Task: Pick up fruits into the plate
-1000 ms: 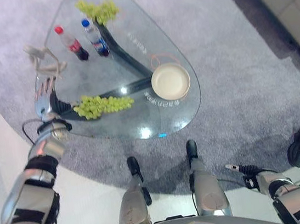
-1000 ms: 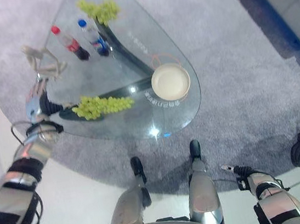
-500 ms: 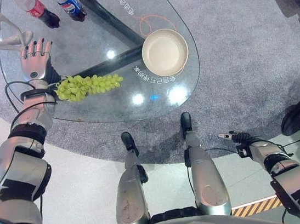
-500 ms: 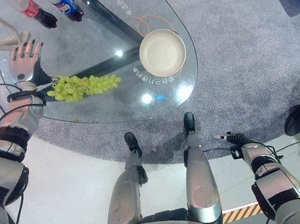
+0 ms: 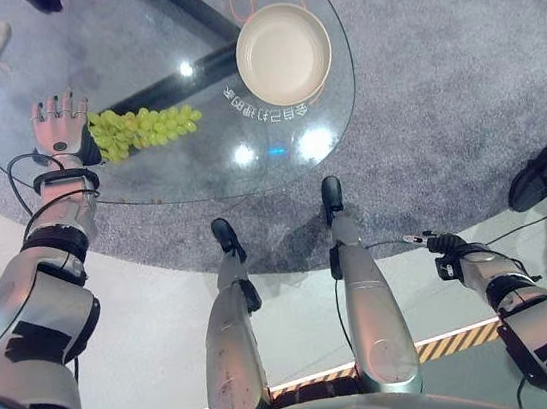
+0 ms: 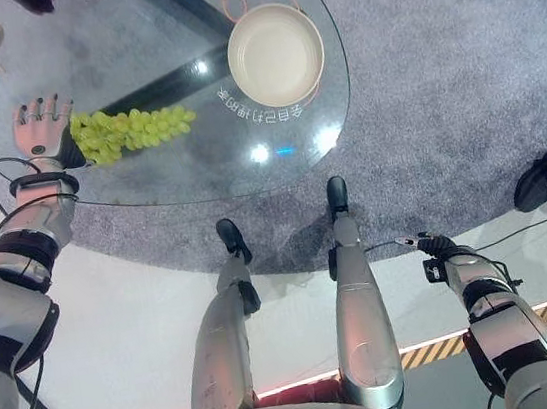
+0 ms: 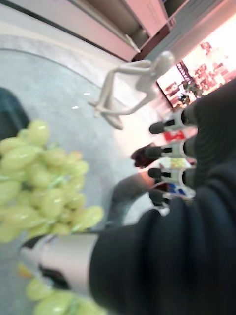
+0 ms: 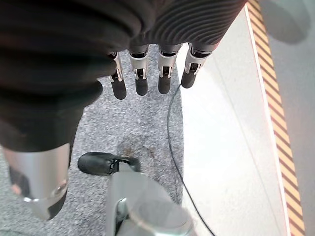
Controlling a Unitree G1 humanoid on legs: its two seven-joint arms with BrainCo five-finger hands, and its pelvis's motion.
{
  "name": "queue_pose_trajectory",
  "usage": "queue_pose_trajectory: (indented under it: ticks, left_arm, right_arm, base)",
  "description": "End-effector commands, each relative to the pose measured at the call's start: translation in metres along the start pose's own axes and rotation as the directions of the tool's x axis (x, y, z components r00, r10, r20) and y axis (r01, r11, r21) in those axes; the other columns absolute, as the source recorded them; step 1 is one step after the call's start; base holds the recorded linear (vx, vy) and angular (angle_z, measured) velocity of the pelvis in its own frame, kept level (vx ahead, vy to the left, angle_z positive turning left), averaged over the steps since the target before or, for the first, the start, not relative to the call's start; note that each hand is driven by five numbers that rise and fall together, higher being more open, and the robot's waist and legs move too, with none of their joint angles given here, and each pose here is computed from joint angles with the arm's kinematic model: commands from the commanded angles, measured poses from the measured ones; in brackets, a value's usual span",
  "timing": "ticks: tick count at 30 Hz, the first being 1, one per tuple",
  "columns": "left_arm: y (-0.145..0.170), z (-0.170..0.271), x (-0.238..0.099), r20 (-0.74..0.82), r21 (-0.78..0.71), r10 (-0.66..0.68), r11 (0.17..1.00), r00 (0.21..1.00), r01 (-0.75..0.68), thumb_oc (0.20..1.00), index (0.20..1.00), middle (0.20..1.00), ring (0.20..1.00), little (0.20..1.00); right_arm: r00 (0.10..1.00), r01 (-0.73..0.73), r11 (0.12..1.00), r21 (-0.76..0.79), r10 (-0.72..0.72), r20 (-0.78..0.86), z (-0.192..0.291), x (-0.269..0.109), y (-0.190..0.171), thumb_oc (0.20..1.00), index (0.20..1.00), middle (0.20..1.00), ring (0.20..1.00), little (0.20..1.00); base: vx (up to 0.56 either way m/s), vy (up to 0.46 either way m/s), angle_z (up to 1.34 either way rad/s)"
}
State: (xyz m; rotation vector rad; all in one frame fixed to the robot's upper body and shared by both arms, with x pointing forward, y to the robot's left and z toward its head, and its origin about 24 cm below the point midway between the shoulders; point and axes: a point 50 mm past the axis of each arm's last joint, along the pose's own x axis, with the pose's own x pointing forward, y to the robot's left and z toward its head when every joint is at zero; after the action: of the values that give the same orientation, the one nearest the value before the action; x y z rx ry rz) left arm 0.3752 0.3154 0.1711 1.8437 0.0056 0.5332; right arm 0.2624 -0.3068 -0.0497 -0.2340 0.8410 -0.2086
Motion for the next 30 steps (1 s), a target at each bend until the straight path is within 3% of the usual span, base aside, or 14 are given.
queue_pose_trajectory:
  ticks: [1, 4, 6, 10, 18, 22, 26, 30]
  left_arm:
    - [0.013, -0.041, 0.004, -0.162, 0.070, 0.075, 0.995, 0.984, -0.064, 1.000, 1.000, 1.000, 1.000, 1.000]
    - [0.014, -0.045, 0.004, -0.200, 0.046, 0.094, 0.995, 0.975, -0.087, 1.000, 1.000, 1.000, 1.000, 1.000]
    - [0.016, -0.050, 0.002, -0.294, -0.078, 0.138, 0.983, 0.946, -0.168, 1.000, 1.000, 1.000, 1.000, 1.000]
    - [0.027, -0.056, 0.005, -0.355, -0.127, 0.202, 0.957, 0.913, -0.261, 1.000, 1.000, 1.000, 1.000, 1.000]
    - [0.054, -0.063, 0.016, -0.378, -0.098, 0.302, 0.927, 0.875, -0.362, 1.000, 1.000, 1.000, 1.000, 1.000]
    - [0.062, -0.063, 0.019, -0.412, -0.160, 0.342, 0.885, 0.845, -0.436, 1.000, 1.000, 1.000, 1.000, 1.000]
    - [0.075, -0.059, 0.024, -0.338, -0.157, 0.404, 0.866, 0.850, -0.475, 1.000, 1.000, 1.000, 1.000, 1.000]
    - [0.077, -0.047, 0.028, -0.226, -0.133, 0.388, 0.896, 0.893, -0.423, 1.000, 1.000, 1.000, 1.000, 1.000]
  right_arm:
    - [1.000, 0.024, 1.000, -0.010, -0.024, -0.015, -0.015, -0.003, -0.009, 1.000, 1.000, 1.000, 1.000, 1.000]
    - [1.000, 0.016, 1.000, -0.007, -0.016, -0.007, -0.016, -0.003, -0.007, 1.000, 1.000, 1.000, 1.000, 1.000]
    - [1.000, 0.001, 1.000, -0.004, -0.001, -0.001, -0.019, -0.003, -0.005, 1.000, 1.000, 1.000, 1.000, 1.000]
    - [1.000, -0.011, 1.000, -0.011, 0.010, -0.003, -0.026, -0.004, -0.004, 1.000, 1.000, 1.000, 1.000, 1.000]
    - [1.000, -0.020, 1.000, -0.003, 0.020, 0.005, -0.032, -0.005, -0.003, 1.000, 1.000, 1.000, 1.000, 1.000]
    - [1.000, -0.026, 1.000, -0.004, 0.026, 0.005, -0.036, -0.006, -0.002, 1.000, 1.000, 1.000, 1.000, 1.000]
    - [0.999, -0.040, 0.999, -0.004, 0.040, 0.014, -0.039, -0.006, 0.001, 1.000, 1.000, 1.000, 1.000, 1.000]
    - [0.999, -0.041, 0.999, -0.003, 0.041, 0.027, -0.037, -0.006, 0.002, 1.000, 1.000, 1.000, 1.000, 1.000]
  base:
    - [0.01, -0.016, 0.07]
    - [0.01, -0.013, 0.06]
    - [0.04, -0.006, 0.05]
    - [0.02, 0.006, 0.03]
    - [0.00, 0.000, 0.00]
    - [0.00, 0.000, 0.00]
    - [0.00, 0.000, 0.00]
    - [0.01, 0.009, 0.00]
